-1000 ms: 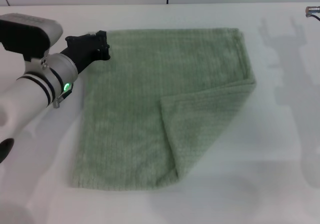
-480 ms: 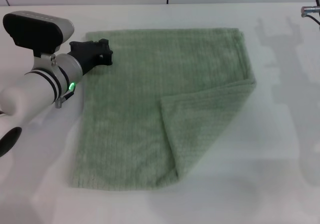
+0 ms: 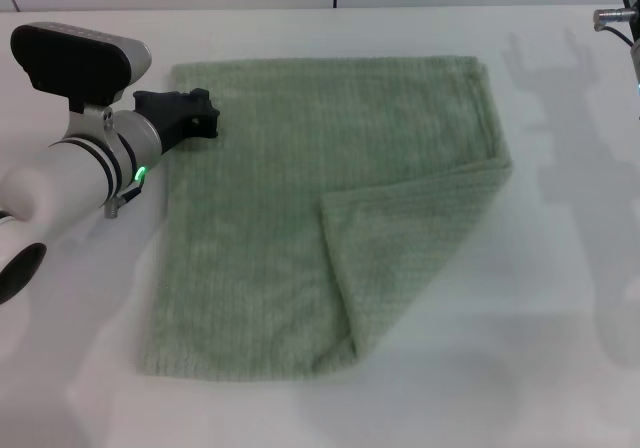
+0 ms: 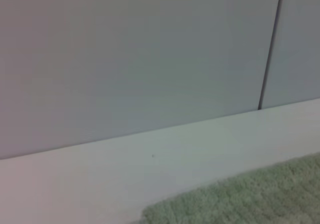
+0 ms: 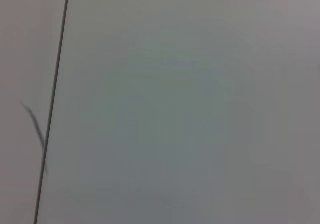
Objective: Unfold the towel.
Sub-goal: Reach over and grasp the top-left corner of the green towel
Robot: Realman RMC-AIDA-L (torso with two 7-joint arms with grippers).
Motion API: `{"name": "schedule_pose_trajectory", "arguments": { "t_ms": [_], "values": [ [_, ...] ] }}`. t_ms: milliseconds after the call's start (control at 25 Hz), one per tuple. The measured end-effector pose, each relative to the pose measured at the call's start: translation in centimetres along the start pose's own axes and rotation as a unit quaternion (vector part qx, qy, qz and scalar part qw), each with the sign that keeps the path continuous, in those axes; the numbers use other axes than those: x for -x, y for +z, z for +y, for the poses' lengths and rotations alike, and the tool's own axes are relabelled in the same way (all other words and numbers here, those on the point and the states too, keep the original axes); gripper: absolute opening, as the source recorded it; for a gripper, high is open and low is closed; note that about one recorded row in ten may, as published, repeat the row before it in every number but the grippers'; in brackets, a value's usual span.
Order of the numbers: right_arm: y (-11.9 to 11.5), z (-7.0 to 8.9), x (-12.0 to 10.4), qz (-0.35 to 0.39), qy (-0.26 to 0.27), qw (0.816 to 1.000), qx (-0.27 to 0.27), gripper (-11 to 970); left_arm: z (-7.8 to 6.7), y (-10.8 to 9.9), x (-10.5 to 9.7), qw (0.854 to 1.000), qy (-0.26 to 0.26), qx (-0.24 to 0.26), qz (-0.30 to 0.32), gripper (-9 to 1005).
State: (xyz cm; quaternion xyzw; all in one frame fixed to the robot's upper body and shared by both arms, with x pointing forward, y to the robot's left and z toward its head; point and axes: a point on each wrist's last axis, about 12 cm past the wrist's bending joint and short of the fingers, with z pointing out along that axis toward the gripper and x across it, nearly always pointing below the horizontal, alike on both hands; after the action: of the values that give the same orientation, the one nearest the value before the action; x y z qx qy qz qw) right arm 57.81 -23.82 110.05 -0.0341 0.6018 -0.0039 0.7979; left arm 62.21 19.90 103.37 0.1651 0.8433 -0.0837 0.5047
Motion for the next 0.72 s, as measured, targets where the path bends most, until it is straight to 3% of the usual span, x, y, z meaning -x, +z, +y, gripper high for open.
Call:
{"name": "schedule_pose_trajectory", "arguments": {
  "t_ms": [720],
  "values": [
    [0.54, 0.65, -0.28, 0.021, 0.001, 1.000, 0.015, 777, 0.02, 0.00, -0.25, 1.000, 0.004, 0.001, 0.006, -2]
  ]
}}
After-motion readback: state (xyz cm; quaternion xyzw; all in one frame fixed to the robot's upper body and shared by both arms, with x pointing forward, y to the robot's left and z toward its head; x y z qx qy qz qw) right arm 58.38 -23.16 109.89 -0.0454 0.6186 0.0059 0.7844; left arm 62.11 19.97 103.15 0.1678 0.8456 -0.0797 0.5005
